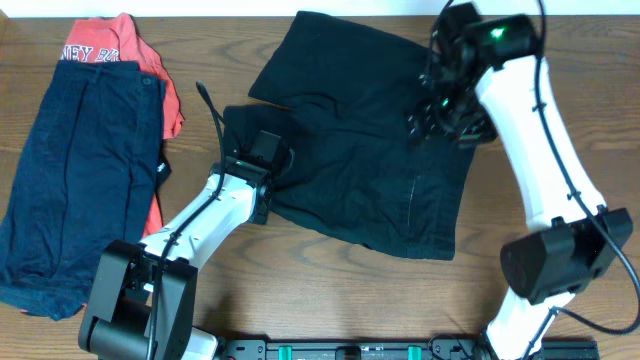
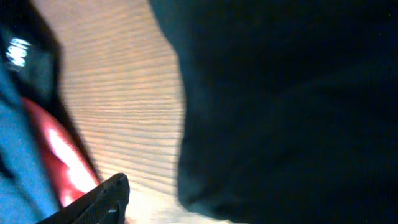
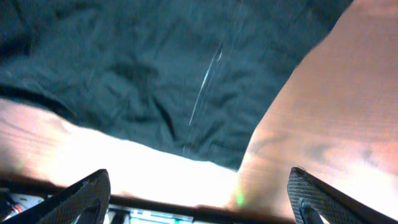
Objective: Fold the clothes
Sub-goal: 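Move the right gripper to the shorts' near-right hem and grasp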
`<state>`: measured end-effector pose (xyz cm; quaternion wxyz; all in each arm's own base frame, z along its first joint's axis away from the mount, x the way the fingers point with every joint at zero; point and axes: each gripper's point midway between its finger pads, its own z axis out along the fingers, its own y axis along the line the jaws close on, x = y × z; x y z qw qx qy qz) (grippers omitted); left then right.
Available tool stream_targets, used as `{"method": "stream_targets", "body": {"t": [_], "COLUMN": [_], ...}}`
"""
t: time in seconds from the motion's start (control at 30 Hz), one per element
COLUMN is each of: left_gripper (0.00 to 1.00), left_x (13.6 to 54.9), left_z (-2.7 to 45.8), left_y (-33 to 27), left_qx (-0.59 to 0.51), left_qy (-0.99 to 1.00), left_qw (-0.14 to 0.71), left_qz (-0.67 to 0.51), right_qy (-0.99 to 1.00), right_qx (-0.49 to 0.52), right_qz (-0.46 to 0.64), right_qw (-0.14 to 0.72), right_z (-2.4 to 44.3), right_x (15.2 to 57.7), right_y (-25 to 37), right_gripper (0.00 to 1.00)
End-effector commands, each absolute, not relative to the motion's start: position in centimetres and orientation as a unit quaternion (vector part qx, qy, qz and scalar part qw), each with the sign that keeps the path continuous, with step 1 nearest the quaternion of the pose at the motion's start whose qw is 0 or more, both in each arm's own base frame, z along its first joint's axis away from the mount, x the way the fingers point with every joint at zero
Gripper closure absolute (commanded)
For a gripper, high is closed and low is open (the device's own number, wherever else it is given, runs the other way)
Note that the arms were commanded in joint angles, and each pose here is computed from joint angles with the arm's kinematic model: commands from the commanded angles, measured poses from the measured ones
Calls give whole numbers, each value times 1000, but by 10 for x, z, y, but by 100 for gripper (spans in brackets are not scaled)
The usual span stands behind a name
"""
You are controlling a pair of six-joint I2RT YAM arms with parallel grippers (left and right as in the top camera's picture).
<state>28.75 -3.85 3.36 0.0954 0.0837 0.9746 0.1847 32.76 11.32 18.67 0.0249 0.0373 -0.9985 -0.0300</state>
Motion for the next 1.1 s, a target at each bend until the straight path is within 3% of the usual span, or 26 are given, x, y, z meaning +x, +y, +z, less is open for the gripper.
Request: {"method": "stream_targets", "body": {"t": [0.0, 0.2, 0.63, 1.07], "left_gripper": [26, 25, 25, 25], "left_x": [288, 266, 246, 251], "left_z": [36, 26, 16, 13], "left_y": [-53, -44, -41, -42], "left_qx": [26, -41, -36, -38], "left_qy": [985, 986, 988, 988], "left_qw": [105, 78, 45, 58], "left_qz": [134, 142, 144, 139], "right_qy": [-999, -995, -980, -976], "right_qx": [-16, -75, -162, -198], "right_qz": [6, 19, 32, 80], "right_qw": [50, 69, 110, 45], "right_z": [169, 136, 35, 8], "right_x": [308, 265, 183, 203], "right_y": [113, 122, 109, 64], "right_gripper": [11, 10, 14, 15]}}
